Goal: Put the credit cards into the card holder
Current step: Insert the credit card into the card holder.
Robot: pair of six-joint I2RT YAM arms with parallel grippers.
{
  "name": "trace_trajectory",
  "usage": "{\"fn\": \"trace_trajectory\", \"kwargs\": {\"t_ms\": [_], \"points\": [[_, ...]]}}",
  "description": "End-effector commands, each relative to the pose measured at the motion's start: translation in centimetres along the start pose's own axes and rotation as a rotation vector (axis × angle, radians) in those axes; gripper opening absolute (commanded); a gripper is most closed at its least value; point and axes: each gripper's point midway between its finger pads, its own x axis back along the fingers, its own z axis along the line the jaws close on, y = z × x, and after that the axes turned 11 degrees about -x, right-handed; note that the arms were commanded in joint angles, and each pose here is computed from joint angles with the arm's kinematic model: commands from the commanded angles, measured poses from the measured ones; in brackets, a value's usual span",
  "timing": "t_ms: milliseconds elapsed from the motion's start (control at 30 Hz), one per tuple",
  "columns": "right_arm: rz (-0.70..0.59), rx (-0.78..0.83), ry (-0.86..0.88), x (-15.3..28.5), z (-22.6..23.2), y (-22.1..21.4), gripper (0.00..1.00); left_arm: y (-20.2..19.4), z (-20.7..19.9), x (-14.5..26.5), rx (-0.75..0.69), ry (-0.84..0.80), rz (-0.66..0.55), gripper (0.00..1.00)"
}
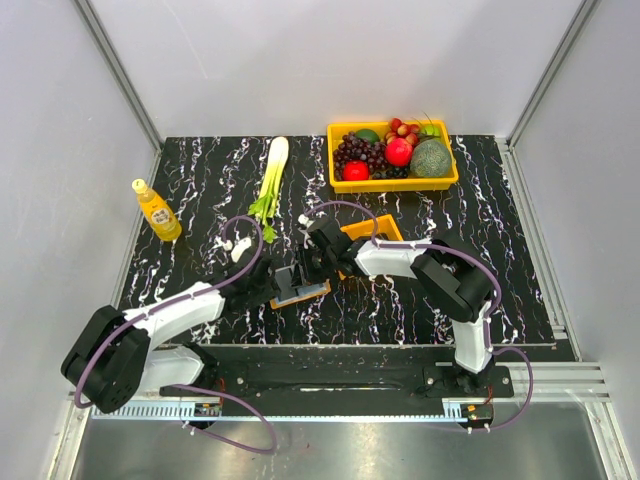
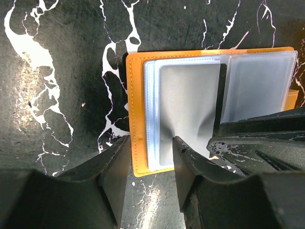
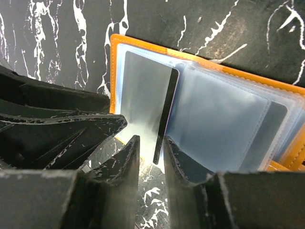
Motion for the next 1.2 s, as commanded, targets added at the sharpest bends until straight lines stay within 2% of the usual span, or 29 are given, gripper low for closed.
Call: {"fn": "trace_trajectory", "kwargs": {"t_ms": [0,233,500,633,800,967,1167], "points": [[0.016,0.038,0.117,0.0,3.1,0.3,0.32,-0.3,-0.7,-0.1,0.011,-0.047,0.011,0.45],[-0.046,0.025,0.023,0.6,1.7,1.1,0.32,-0.2,-0.4,0.1,0.014,-0.036,0.002,0.44],[-0.207,0.073,-0.057,5.3,2.4,4.8,0.37,-0.1,1.2,0.7,0.021,0.036,-0.003,0.45],[-0.268,0.06,-0.12,7.4,0.8,6.1,0.4,0.1,1.4,1.1,0.022,0.04,-0.015,0.46],[-0.191,0.035,-0.148,7.2,-1.0,4.5,0.38,0.4,1.1,1.4,0.017,0.023,-0.026,0.48],[-0.092,0.049,-0.061,5.4,0.4,2.4,0.26,-0.1,1.5,1.0,0.012,0.047,0.001,0.48],[-0.074,0.058,-0.013,3.7,2.1,2.3,0.26,-0.6,1.8,0.5,0.014,0.07,0.026,0.47]]}}
